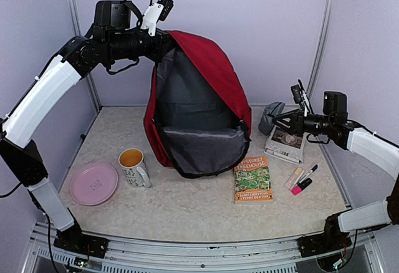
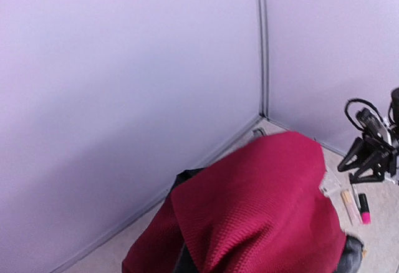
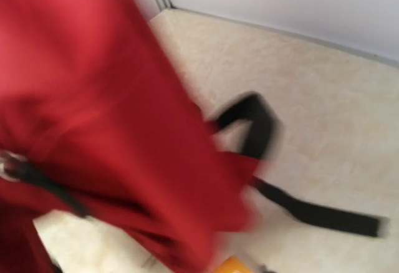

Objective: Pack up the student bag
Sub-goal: Unzip the largest pocket of the student bag, then place the student bag at the center of the board.

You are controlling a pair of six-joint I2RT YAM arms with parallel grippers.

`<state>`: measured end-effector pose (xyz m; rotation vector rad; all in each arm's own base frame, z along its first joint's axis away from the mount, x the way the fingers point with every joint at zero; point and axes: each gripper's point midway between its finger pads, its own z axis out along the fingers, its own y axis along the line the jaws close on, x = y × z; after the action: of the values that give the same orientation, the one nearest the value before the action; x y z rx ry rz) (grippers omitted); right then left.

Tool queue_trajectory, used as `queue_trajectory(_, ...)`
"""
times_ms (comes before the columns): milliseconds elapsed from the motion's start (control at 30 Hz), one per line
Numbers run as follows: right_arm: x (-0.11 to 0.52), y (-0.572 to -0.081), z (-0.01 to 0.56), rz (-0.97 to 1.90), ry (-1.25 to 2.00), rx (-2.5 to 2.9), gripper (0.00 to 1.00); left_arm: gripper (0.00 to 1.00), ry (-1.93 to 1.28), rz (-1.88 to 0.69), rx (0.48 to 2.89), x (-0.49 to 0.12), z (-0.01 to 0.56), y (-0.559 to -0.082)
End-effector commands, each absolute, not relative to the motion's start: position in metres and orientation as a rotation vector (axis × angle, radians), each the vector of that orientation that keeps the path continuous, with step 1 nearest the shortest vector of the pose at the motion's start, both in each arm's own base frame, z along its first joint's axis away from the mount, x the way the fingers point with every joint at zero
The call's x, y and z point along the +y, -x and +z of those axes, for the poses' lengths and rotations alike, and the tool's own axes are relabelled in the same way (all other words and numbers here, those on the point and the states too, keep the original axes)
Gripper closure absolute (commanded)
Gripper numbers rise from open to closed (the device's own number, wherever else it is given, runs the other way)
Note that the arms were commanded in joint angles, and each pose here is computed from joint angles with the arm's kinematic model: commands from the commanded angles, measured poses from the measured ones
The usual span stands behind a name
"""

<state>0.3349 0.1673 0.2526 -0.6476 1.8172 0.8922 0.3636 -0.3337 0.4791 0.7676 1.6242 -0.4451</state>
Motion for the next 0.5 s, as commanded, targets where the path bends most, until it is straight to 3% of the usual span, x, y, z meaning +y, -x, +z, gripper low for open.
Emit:
queue_trajectory(0, 0.151, -0.351, 0.307, 0.779, 0.537, 1.751, 0.43, 1.00, -0.543, -0.349, 1.442, -0.301, 0.555, -0.378)
queue_trajectory(267, 0.090, -0.394, 0.237, 0.466, 0.108, 2.130, 0.26, 1.00, -0.480, -0.190, 1.483, -0.298, 0.534, -0.423)
queue_trajectory(467, 0.116, -0.380, 0.179, 0.577, 0.080, 2.314, 0.30, 1.00, -0.442, -0.127, 1.511, -0.291, 0.516, -0.460)
